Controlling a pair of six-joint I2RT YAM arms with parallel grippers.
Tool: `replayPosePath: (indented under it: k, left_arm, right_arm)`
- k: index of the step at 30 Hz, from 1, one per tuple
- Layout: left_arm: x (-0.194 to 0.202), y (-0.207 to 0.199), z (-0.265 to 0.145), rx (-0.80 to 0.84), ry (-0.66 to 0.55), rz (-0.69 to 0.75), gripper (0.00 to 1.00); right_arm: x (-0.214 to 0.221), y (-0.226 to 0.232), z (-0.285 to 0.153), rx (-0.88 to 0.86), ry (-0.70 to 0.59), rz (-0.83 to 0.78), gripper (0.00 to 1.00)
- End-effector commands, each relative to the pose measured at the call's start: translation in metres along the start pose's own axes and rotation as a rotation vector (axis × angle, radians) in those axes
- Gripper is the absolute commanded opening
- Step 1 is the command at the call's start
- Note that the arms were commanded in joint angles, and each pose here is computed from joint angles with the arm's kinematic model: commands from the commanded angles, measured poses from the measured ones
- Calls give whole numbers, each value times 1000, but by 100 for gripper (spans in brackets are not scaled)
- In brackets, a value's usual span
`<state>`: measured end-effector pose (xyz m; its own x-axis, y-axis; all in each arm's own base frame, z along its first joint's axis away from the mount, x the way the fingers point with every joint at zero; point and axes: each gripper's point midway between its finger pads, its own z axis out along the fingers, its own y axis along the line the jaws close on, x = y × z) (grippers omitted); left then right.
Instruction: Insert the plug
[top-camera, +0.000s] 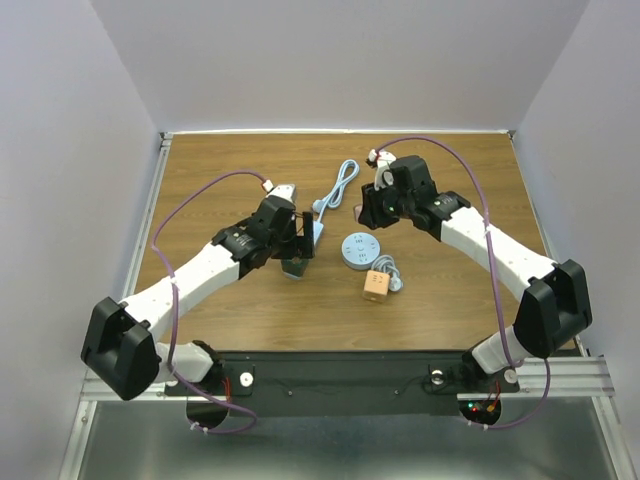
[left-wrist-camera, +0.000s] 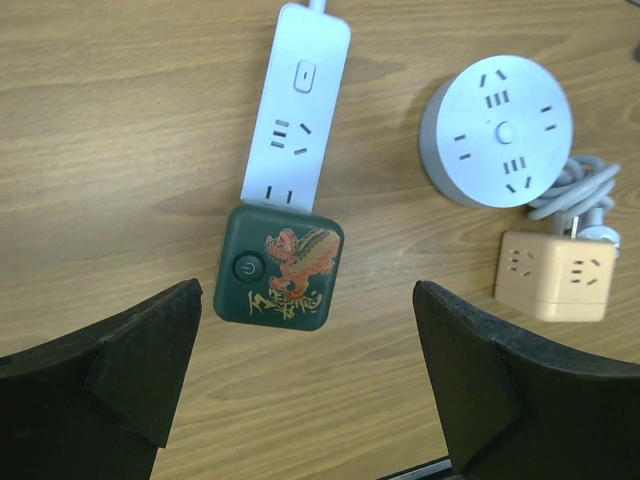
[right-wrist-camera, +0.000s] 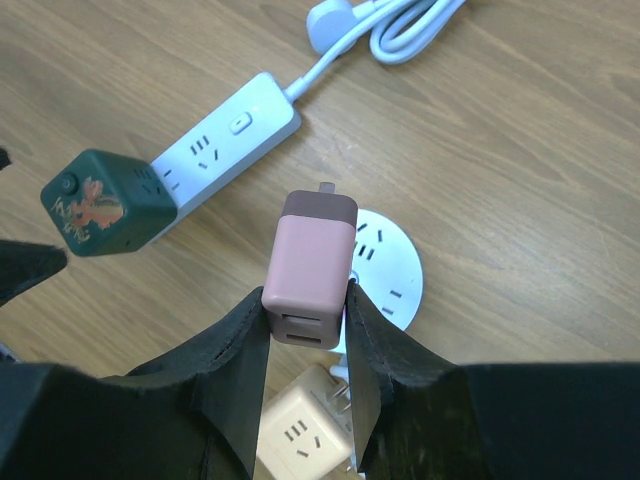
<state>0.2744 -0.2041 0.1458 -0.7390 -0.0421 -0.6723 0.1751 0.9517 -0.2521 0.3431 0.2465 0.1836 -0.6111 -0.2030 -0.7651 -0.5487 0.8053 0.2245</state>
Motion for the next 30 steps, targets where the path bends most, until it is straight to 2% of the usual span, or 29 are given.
replayPosePath:
  k: [1, 7, 11, 12, 13, 14, 15, 17, 18, 20, 21, 22, 30]
  left_arm:
    - [21, 9, 11, -56, 67, 38, 99]
    - [33, 3, 25, -33, 95, 49, 95]
    - [47, 7, 34, -44, 136, 84, 80]
    - [49, 9, 35, -53, 143, 92, 75]
    - [51, 13, 37, -70, 150, 108, 65]
    - [52, 14, 38, -78, 154, 117, 60]
    - [53, 16, 38, -84, 161, 127, 51]
    - [55, 17, 40, -92, 171, 155, 40]
    - [56, 17, 42, -94, 175, 166, 28]
    - [56, 14, 43, -84, 177, 212, 15]
    - [55, 12, 44, -79, 175, 225, 3]
    - [55, 11, 43, -73, 174, 238, 0]
    - [56, -22, 39, 102, 172, 357, 0]
  right_arm:
    - [-19, 11, -12, -48, -19, -10, 0]
    - [-1, 11, -21, -42, 62, 8, 0]
    - [4, 21, -27, -88, 110, 26, 0]
    - [5, 23, -28, -100, 118, 26, 0]
    - [9, 23, -27, -101, 138, 27, 0]
    - [10, 23, -26, -100, 146, 27, 1]
    - [12, 22, -26, -96, 157, 27, 0]
    - [10, 22, -25, -104, 160, 21, 0]
    - [9, 24, -25, -109, 167, 18, 1]
    - [4, 24, -24, -112, 170, 9, 0]
    - [8, 24, -26, -112, 197, 9, 0]
    - [3, 24, -26, -113, 198, -3, 1]
    - [8, 12, -33, -44, 311, -21, 1]
